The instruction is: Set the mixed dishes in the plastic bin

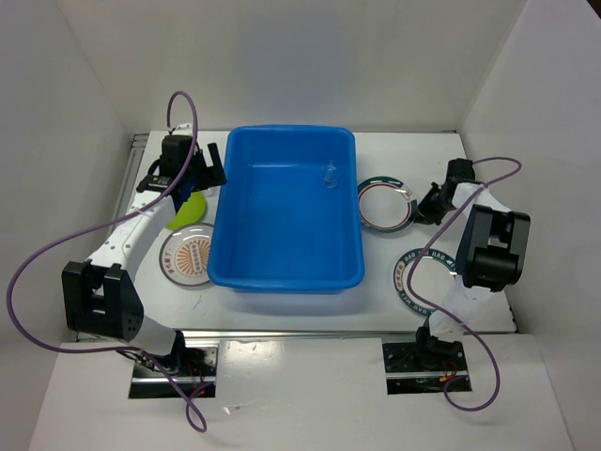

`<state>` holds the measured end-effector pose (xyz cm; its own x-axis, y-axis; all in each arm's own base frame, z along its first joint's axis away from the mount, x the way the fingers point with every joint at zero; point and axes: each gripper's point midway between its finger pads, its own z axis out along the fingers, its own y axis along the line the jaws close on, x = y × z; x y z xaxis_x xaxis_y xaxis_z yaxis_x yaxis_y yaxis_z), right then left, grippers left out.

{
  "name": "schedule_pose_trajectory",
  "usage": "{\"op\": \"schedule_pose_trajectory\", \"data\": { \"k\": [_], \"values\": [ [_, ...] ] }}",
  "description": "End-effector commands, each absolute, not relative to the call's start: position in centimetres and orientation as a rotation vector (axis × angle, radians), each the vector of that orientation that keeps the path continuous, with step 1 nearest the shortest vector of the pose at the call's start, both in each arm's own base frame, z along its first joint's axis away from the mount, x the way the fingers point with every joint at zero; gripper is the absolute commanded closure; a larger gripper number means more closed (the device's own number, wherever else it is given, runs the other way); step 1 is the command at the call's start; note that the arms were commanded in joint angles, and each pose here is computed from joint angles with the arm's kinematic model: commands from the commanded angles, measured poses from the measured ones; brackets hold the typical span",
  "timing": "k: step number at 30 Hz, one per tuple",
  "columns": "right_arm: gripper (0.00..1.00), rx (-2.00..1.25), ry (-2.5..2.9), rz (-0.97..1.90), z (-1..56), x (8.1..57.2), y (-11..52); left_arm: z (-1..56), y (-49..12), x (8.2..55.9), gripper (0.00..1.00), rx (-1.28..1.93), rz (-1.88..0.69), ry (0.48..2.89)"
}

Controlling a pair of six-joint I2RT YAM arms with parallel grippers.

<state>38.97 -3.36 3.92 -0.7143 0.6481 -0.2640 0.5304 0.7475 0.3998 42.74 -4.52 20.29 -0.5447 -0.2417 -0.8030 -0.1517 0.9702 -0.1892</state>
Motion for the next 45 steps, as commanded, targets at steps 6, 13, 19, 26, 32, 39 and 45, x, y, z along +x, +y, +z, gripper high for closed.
{"op": "schedule_pose_trajectory", "data": {
  "k": [6,13,19,26,32,39,45],
  "values": [
    [1.0,0.842,2.467,0.353,6.9,39.7,-4.2,22.9,-4.3,43.0,0.0,-0.249,-0.115,2.09],
    [1.0,0.845,2.444,0.306,7.9,39.0,-4.7,22.9,-4.3,43.0,0.0,-0.249,-0.115,2.09],
    [1.0,0.831,2.376,0.257,10.3,38.9,-5.4,22.9,-4.3,43.0,0.0,-0.249,-0.115,2.09],
    [1.0,0.749,2.281,0.321,13.7,39.8,-4.7,22.9,-4.3,43.0,0.0,-0.249,-0.115,2.09],
    [1.0,0.729,2.235,0.398,15.3,40.2,-3.8,23.0,-4.3,43.1,0.0,-0.249,-0.118,2.081],
    [1.0,0.667,2.115,0.446,20.7,41.6,-3.5,23.0,-4.3,43.1,0.0,-0.249,-0.118,2.081],
    [1.0,0.611,1.938,0.36,29.6,42.7,-4.2,23.0,-4.5,43.1,0.0,-0.243,-0.127,2.083]
  ]
}}
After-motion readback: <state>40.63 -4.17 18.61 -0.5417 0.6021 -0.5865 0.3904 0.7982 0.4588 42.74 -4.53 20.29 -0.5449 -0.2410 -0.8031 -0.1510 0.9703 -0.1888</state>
